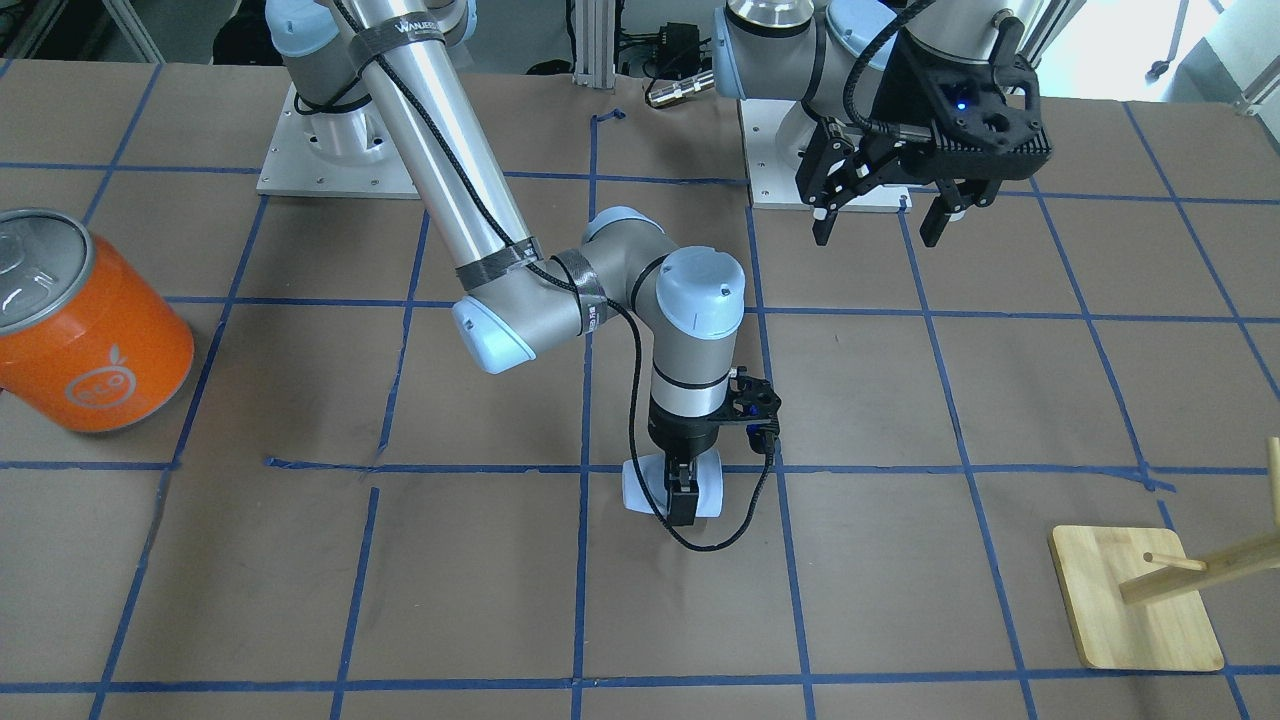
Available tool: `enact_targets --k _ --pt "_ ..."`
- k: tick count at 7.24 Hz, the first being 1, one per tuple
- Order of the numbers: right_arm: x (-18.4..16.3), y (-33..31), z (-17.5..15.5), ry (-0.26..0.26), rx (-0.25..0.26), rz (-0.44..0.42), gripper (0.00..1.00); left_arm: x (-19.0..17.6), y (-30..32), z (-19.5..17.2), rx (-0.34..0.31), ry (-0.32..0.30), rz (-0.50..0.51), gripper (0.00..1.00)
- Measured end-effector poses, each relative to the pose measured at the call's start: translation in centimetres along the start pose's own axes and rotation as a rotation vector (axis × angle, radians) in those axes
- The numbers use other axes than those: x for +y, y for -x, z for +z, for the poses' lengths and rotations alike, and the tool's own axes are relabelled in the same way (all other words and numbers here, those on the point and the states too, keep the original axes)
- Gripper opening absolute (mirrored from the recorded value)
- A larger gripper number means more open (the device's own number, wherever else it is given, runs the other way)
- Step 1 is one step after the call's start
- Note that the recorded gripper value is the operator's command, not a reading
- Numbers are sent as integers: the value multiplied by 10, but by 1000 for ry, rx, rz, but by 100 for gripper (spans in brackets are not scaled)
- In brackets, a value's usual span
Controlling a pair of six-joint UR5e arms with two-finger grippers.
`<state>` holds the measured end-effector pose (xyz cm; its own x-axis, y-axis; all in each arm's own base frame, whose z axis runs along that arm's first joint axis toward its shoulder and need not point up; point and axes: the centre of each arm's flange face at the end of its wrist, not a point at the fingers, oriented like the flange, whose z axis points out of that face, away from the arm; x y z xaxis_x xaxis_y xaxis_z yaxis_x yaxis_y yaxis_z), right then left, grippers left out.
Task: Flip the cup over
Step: 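Carry the cup with the right gripper toward the left gripper, rotating it, then set the cup on its side and withdraw the right gripper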
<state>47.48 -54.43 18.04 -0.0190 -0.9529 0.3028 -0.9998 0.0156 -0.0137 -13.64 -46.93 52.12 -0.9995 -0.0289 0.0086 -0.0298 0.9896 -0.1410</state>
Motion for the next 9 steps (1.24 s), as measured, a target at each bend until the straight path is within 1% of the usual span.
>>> enact_targets --k 4,6,7,8,9 --pt "-1 -7 -11 -10 18 7 100 0 0 0 1 0 -1 100" --pt "-1 -12 -27 -21 37 27 100 0 0 0 1 0 -1 100" --pt "3 -18 -47 -34 59 55 100 0 0 0 1 -1 -1 100" --pt "12 -27 -66 -45 81 107 100 -1 2 0 1 -1 -4 100" --pt "23 -36 -78 -53 94 223 100 -4 6 2 4 1 -10 100"
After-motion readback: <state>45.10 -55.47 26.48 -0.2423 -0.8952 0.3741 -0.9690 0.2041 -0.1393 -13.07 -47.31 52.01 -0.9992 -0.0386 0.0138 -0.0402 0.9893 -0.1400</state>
